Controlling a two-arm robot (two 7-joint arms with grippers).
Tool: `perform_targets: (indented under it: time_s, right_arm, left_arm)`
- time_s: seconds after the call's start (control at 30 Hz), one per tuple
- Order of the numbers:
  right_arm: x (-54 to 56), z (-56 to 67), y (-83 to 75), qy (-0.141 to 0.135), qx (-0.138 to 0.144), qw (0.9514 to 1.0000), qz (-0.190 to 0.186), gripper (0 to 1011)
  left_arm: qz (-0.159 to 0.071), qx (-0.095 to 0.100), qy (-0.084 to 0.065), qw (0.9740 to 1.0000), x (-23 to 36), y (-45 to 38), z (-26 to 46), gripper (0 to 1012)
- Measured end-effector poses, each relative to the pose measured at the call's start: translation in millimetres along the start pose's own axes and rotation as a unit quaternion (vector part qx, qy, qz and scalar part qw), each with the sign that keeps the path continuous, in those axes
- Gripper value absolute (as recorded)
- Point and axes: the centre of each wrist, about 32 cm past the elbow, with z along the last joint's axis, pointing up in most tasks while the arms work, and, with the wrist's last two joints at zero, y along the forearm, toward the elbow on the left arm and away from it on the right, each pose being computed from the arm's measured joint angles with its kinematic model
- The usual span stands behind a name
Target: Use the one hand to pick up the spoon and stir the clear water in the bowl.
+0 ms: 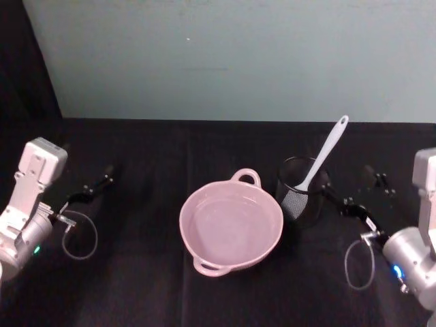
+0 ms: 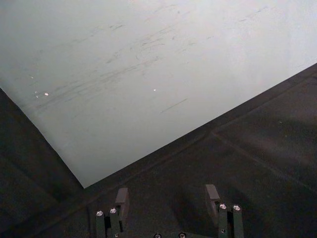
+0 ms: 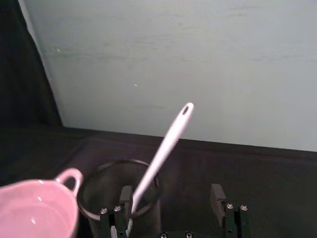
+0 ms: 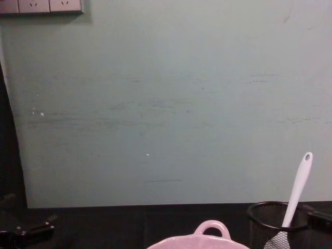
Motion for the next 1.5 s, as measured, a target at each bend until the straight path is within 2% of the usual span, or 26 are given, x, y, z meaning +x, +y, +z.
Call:
perform_targets:
  time_s: [0.17,0.2,0.3,0.43,0.73,0.9,1.23,1.5]
  right_arm:
    - [-2.9,-14.2,-12.3,-0.036,0.017,0.9985,-0.038,1002]
    - [-2.9,-14.2,-12.3,-0.036,0.017,0.9985,-0.038,1003]
    - [-0.1,-26.7,-16.8,-0.044,0.037,0.9960,-0.068,1002]
    - [3.8,-34.7,-18.3,-0.046,0.058,0.9932,-0.089,1002]
    - [6.0,-35.3,-14.4,-0.050,0.096,0.9907,-0.083,1002]
    - [8.0,-37.0,-13.4,-0.047,0.091,0.9909,-0.087,1002]
    - [12.0,-42.4,-11.7,-0.022,0.076,0.9927,-0.090,1003]
    - [12.7,-42.6,-11.1,-0.019,0.077,0.9931,-0.086,1002]
  left_arm:
    - [0.000,0.000,0.000,1.0000,0.0,0.0,0.0,1005]
    - [0.000,0.000,0.000,1.0000,0.0,0.0,0.0,1005]
    - [0.000,0.000,0.000,1.0000,0.0,0.0,0.0,1005]
    - [0.000,0.000,0.000,1.0000,0.0,0.0,0.0,1005]
    - [0.000,0.000,0.000,1.0000,0.0,0.0,0.0,1005]
    - [0.000,0.000,0.000,1.0000,0.0,0.0,0.0,1005]
    - [0.000,0.000,0.000,1.0000,0.0,0.0,0.0,1005]
    - [0.000,0.000,0.000,1.0000,0.0,0.0,0.0,1005]
